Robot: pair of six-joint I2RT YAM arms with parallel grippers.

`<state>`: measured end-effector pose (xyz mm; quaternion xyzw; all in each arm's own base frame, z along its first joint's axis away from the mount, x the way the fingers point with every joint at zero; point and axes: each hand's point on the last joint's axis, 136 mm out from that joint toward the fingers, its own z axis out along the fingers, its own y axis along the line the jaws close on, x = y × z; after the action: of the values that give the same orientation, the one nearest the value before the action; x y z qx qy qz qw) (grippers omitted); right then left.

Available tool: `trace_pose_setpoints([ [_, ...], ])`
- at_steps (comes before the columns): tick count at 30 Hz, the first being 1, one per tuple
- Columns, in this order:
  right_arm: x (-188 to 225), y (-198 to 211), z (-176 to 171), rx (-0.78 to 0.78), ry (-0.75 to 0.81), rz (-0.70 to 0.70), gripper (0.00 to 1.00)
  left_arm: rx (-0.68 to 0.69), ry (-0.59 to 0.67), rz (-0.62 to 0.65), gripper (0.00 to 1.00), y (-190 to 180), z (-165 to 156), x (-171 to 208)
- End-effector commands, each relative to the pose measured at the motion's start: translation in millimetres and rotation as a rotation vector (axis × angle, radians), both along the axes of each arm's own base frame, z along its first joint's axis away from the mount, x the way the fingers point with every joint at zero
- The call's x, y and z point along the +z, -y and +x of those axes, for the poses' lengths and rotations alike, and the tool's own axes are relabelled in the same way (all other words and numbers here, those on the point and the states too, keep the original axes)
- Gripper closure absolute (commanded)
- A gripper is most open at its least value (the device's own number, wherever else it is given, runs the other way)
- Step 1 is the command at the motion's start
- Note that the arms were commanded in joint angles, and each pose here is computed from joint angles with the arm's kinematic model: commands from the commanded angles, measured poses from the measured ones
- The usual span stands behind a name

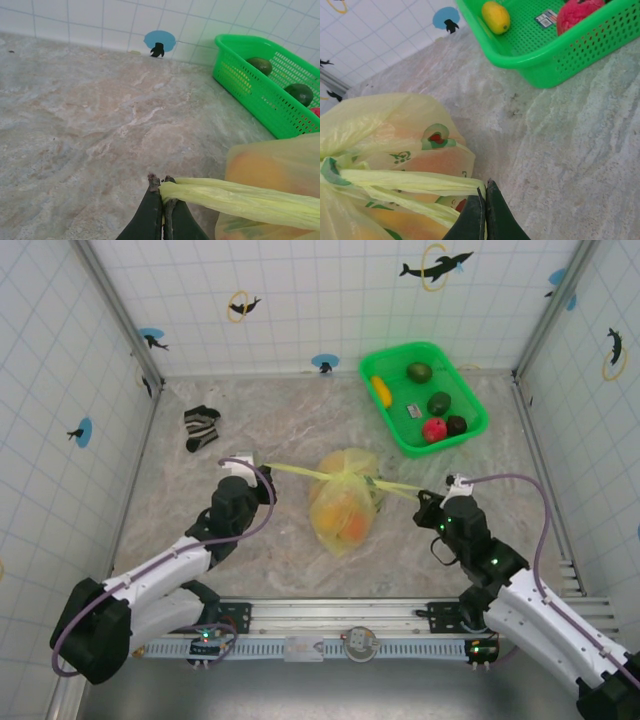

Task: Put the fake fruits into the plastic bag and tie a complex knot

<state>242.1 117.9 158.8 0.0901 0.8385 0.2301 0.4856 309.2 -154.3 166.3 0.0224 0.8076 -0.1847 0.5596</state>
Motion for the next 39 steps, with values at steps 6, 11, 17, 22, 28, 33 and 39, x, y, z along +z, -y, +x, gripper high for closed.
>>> trace_pose_setpoints([
  [6, -27, 13, 16, -0.027, -0.033, -0.126, 0.98, 0.001, -0.121, -0.016, 1.00, -9, 3, -21],
  [11, 2, 0, 20, 0.048, 0.046, -0.120, 0.48, -0.169, -0.146, 0.007, 0.61, 16, -11, -9],
  [17, 73, -8, 16, 0.141, 0.260, -0.154, 0.00, -0.222, -0.001, 0.030, 0.02, 17, -22, 43],
  [22, 101, 25, 24, -0.018, 0.365, -0.295, 0.01, -0.086, 0.198, 0.122, 0.02, -17, -23, 81],
  [28, 109, 23, 37, -0.024, 0.555, -0.466, 0.01, 0.084, 0.386, 0.442, 0.02, -52, -8, 83],
  [33, 63, 26, 62, -0.034, 0.476, -0.615, 0.01, 0.250, 0.226, 0.430, 0.02, -98, 33, 33],
  [39, -11, 72, 81, -0.121, 0.261, -0.648, 0.01, 0.353, -0.020, 0.284, 0.02, -150, 35, -53],
])
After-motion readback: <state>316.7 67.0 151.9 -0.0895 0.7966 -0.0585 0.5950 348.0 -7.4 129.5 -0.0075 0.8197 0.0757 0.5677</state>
